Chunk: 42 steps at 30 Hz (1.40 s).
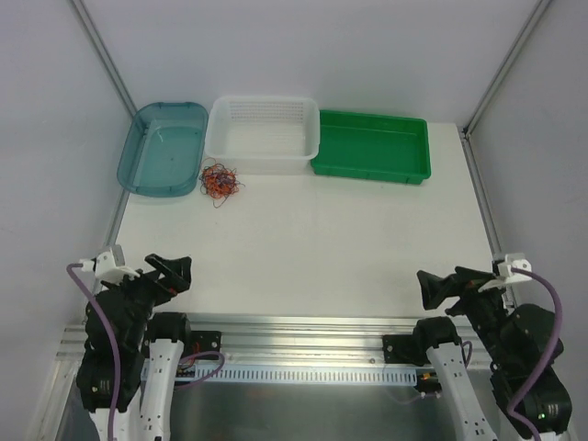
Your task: Untangle the cables
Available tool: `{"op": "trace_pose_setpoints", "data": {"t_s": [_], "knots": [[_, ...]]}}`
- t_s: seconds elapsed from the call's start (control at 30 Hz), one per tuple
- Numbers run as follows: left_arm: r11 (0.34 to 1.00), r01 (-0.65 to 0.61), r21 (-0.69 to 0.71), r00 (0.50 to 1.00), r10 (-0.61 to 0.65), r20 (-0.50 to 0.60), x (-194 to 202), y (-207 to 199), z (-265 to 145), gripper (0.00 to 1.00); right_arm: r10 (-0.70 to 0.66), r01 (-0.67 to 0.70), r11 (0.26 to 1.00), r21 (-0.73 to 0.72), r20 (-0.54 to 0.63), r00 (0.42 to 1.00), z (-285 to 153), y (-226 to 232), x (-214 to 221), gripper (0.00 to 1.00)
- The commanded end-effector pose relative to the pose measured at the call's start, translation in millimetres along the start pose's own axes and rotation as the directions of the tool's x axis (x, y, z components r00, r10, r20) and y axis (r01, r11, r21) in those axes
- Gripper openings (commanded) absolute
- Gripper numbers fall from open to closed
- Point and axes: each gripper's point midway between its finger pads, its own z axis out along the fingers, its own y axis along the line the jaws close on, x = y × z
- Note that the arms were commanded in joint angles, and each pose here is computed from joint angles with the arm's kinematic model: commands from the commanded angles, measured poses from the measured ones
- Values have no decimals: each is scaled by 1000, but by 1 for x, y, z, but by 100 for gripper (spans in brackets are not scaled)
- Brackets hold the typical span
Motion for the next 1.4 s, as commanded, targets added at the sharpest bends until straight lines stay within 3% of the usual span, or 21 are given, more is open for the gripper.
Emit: {"op": "trace_pose_setpoints", "data": {"t_s": [0.0,0.17,0.4,0.67,1.07,1.37], "knots": [[981,156,-118,978,-170,-117,18,9,36,99,71,-81,990,-119,-88,994,25,25,0,97],[950,257,-176,926,-294,-236,33,3,75,99,137,-165,970,-178,-164,977,49,39,9,97],[925,253,-283,854,-351,-384,39,0,151,99,187,-257,951,-173,-341,921,64,46,42,97],[902,212,-375,899,-331,-287,20,-6,239,99,198,-284,932,-226,-338,920,72,55,40,97],[831,113,-544,955,-241,-171,49,21,340,95,119,-244,914,-323,-362,925,71,65,49,97],[823,64,-564,949,-226,-222,82,30,396,91,105,-244,901,-359,-365,925,76,69,53,97]]}}
